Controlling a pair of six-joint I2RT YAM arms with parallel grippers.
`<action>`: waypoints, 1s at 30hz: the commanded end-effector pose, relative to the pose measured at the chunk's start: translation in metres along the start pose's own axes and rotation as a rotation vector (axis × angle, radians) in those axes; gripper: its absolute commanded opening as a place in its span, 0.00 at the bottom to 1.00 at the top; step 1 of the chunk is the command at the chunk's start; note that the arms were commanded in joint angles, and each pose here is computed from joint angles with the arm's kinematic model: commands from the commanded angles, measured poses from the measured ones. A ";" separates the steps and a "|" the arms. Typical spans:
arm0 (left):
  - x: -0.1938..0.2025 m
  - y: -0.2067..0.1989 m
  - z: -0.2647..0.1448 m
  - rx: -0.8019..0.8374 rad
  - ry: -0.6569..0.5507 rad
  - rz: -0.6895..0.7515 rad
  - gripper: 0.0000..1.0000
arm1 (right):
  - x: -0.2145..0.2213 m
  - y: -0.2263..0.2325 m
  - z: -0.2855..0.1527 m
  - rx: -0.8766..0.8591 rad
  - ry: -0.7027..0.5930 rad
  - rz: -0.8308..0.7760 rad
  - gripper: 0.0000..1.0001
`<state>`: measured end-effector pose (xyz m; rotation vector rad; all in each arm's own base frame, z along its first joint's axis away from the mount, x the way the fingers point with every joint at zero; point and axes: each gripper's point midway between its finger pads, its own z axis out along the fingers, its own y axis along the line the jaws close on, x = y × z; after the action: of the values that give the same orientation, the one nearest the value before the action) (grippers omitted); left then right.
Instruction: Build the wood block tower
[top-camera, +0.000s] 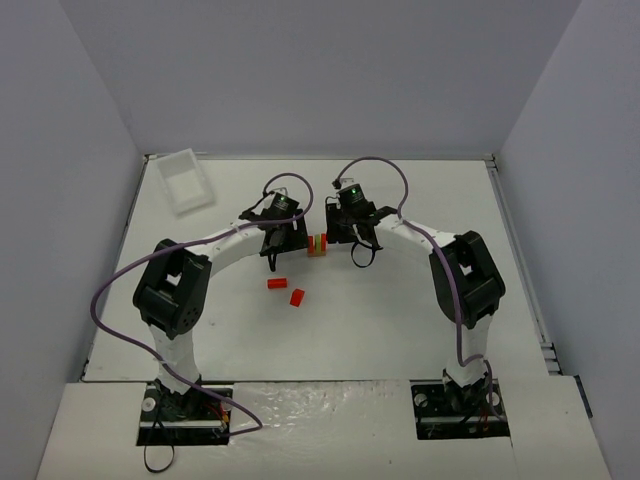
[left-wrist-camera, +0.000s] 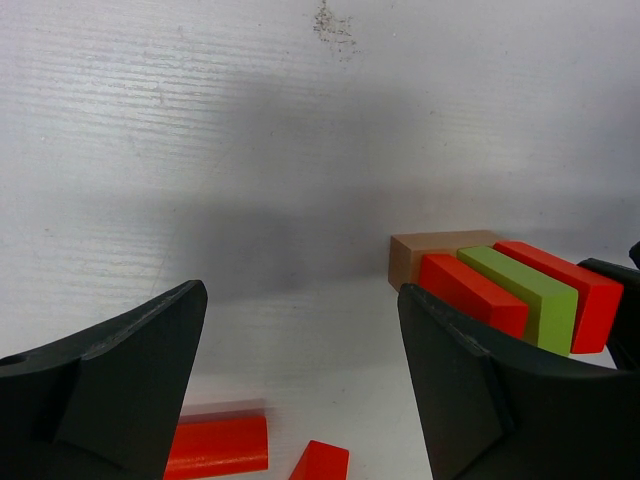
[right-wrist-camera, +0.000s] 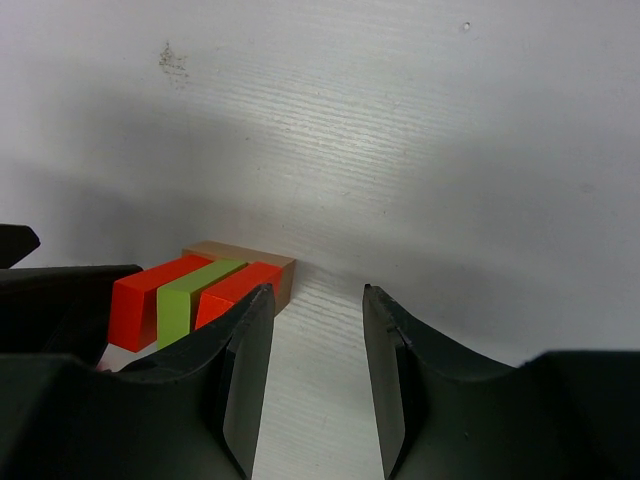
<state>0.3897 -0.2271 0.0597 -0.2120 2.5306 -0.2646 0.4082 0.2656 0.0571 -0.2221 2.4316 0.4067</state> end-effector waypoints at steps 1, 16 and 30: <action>-0.033 -0.021 -0.016 0.052 -0.102 -0.023 0.74 | -0.025 0.014 -0.004 -0.044 -0.057 0.006 0.38; -0.038 -0.031 -0.013 0.077 -0.102 -0.025 0.75 | -0.023 0.014 -0.002 -0.042 -0.055 0.013 0.39; -0.037 -0.034 -0.011 0.084 -0.093 -0.025 0.75 | -0.024 0.017 -0.001 -0.046 -0.054 0.035 0.39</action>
<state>0.3981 -0.2364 0.0651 -0.2146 2.5128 -0.2907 0.4077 0.2689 0.0577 -0.1969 2.4375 0.4312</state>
